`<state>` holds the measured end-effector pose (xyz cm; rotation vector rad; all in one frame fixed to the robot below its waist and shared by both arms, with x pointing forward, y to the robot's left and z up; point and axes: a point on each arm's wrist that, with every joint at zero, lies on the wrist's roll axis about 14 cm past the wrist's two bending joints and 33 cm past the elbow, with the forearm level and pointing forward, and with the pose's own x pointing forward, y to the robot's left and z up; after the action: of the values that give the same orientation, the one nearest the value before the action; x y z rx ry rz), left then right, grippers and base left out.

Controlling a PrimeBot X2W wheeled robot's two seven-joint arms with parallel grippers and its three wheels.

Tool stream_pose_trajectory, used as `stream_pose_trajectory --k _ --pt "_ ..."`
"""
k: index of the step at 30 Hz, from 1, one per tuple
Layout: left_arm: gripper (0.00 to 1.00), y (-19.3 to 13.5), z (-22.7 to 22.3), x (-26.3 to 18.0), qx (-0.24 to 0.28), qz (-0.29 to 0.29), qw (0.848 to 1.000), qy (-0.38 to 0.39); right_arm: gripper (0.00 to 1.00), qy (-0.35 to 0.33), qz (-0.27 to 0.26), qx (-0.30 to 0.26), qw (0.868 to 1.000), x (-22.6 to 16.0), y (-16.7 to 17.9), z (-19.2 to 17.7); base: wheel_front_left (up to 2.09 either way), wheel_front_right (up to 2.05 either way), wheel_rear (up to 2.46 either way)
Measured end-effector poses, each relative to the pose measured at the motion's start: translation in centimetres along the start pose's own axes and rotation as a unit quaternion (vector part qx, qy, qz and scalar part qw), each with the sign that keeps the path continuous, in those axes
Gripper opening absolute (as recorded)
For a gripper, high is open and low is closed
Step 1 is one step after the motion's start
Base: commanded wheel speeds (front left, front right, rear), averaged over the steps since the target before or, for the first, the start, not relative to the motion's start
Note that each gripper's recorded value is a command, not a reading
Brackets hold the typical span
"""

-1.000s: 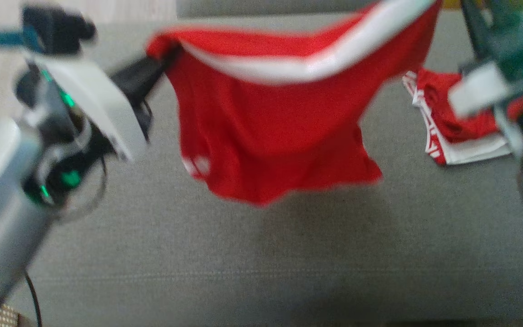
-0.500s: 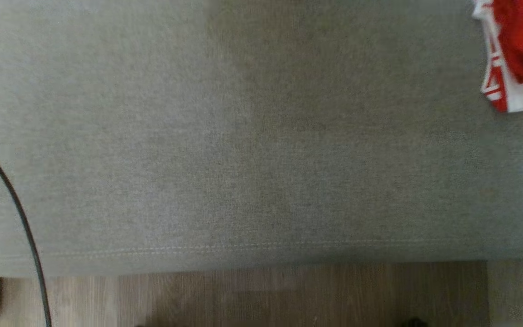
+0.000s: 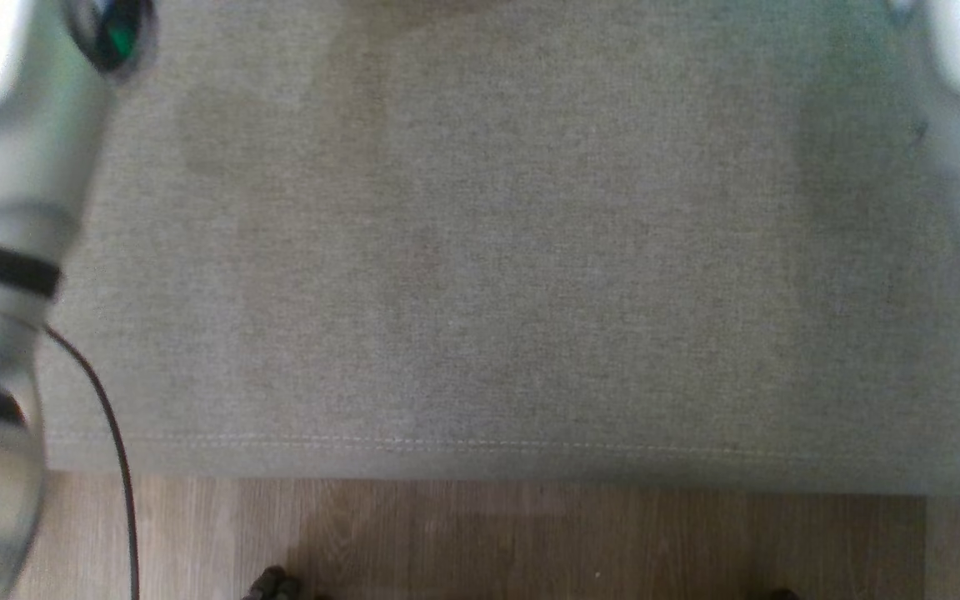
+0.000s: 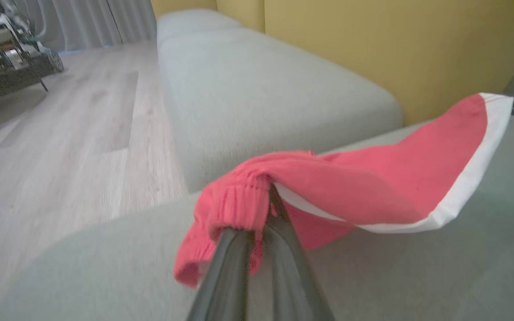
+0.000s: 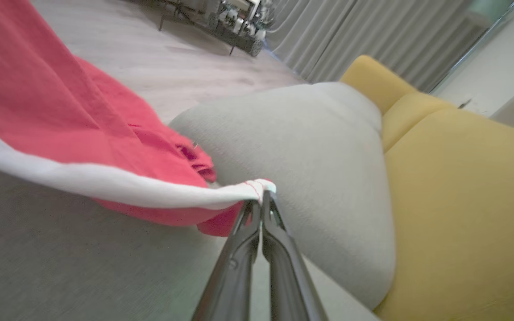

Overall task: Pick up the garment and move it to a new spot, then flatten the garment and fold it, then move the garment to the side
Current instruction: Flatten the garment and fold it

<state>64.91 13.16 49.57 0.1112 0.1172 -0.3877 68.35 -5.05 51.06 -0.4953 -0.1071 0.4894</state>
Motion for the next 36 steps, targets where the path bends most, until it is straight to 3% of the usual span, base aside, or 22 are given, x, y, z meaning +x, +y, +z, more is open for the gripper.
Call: stream_pose_trajectory --k 6,12,19,26,36 --pt "0.00 -4.1 -6.9 -4.7 -0.001 -0.049 0.994 0.099 0.00 0.055 0.050 0.004 0.997 -2.9 3.6 -2.8 0.00 0.00 0.00" --pt "0.00 -5.3 -10.9 -10.9 0.012 -0.074 0.982 0.173 0.00 0.114 0.090 -0.019 0.989 -7.2 5.3 -4.8 0.00 0.00 0.00" --pt "0.00 -6.6 -11.2 -13.4 0.022 -0.094 0.978 0.183 0.00 0.166 0.107 -0.058 0.979 -10.0 4.6 -5.8 0.00 0.00 0.00" --pt "0.00 -8.1 -11.7 -15.7 0.040 -0.115 0.975 0.185 0.00 0.250 0.139 -0.089 0.954 -14.2 5.0 -8.5 0.00 0.00 0.00" --pt "0.00 -9.8 -11.5 -18.4 0.055 -0.129 0.974 0.176 0.00 0.346 0.162 -0.049 0.923 -19.5 4.2 -8.1 0.00 0.00 0.00"
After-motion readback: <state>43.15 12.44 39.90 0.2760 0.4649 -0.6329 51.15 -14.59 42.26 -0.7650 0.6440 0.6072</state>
